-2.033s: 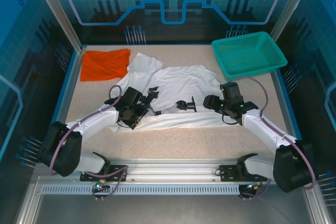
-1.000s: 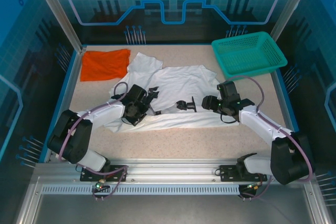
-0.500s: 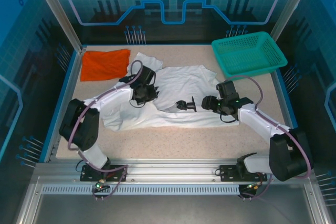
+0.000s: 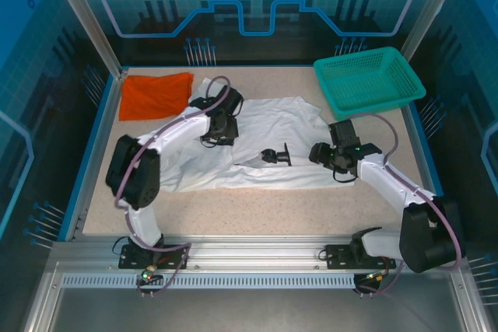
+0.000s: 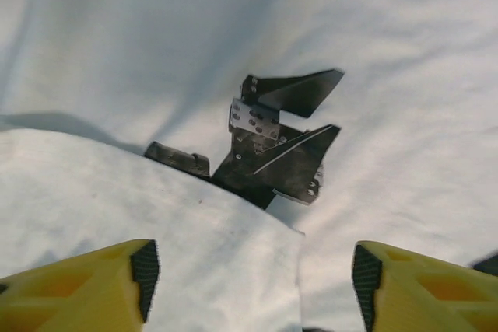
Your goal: Fold and stack the t-shirts
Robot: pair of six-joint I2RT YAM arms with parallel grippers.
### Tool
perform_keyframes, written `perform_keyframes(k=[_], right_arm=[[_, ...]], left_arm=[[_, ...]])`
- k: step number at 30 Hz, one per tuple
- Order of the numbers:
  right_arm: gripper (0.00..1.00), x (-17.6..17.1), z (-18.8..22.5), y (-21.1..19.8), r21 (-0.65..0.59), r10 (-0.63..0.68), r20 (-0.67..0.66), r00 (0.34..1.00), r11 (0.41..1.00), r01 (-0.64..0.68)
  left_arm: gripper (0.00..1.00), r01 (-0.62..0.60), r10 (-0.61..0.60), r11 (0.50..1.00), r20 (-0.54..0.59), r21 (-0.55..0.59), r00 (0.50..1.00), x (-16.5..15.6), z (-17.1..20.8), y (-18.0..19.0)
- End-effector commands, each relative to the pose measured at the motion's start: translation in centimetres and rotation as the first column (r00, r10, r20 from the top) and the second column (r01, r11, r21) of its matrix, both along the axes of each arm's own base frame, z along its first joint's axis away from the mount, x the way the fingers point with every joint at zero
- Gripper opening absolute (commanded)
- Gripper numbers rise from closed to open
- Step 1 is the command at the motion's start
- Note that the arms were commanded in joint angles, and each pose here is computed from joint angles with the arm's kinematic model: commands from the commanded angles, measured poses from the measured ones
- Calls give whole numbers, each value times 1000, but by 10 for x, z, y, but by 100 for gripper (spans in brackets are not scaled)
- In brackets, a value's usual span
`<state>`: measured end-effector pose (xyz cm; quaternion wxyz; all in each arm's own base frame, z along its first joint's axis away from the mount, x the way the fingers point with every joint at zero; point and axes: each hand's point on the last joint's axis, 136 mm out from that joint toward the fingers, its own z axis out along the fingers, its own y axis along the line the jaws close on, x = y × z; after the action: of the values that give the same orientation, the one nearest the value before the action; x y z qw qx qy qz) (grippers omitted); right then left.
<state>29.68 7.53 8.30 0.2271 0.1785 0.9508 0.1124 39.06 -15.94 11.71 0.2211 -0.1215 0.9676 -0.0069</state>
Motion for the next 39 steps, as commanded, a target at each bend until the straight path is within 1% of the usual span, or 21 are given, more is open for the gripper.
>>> perform_keyframes(k=[1, 3, 4, 6, 8, 10, 13, 16, 21, 27, 28, 32, 39], right_arm=[[60, -8, -3, -20, -14, -74, -58, 996, 997, 73], [52, -10, -7, -22, 1, -78, -74, 994, 997, 78], [50, -11, -10, -22, 12, -76, -80, 994, 997, 77], [48, -11, -13, -17, 37, -64, -87, 994, 997, 68], [46, -11, -20, -9, 67, -40, -108, 993, 997, 47], [45, -13, -29, -1, 83, -10, -163, 987, 996, 24], [45, -18, -41, 8, 78, 32, -232, 972, 997, -15], [46, -24, -48, 19, 90, 61, -248, 967, 995, -40], [49, -39, -58, 27, 69, 82, -298, 951, 996, -64], [50, -66, -72, 33, 49, 111, -404, 908, 994, -99], [49, -71, -73, 32, 29, 111, -417, 902, 994, -109], [50, -92, -76, 35, 29, 119, -451, 885, 993, -118], [50, -138, -84, 33, 46, 87, -502, 861, 996, -74]], left_arm=[[57, -47, 58, 982, 56, -181, 997, -24, 38, -8], [48, -39, 50, 953, 29, -300, 998, -39, 28, -24], [47, -31, 37, 942, 12, -335, 999, -48, 18, -31], [45, -32, 28, 936, -16, -350, 999, -59, -4, -35], [44, -55, 36, 943, -62, -327, 997, -69, -31, -30], [42, -74, 50, 956, -90, -285, 995, -78, -55, -20], [42, -123, 107, 978, -101, -170, 989, -94, -81, 10], [44, -151, 139, 982, -113, -111, 984, -112, -97, 30], [47, -190, 183, 981, -152, -32, 971, -143, -110, 59], [48, -220, 216, 975, -156, -9, 964, -178, -106, 84], [48, -226, 221, 974, -157, -9, 963, -183, -105, 87], [47, -242, 232, 970, -168, -40, 958, -200, -104, 92], [47, -263, 235, 956, -199, -129, 951, -227, -108, 88]])
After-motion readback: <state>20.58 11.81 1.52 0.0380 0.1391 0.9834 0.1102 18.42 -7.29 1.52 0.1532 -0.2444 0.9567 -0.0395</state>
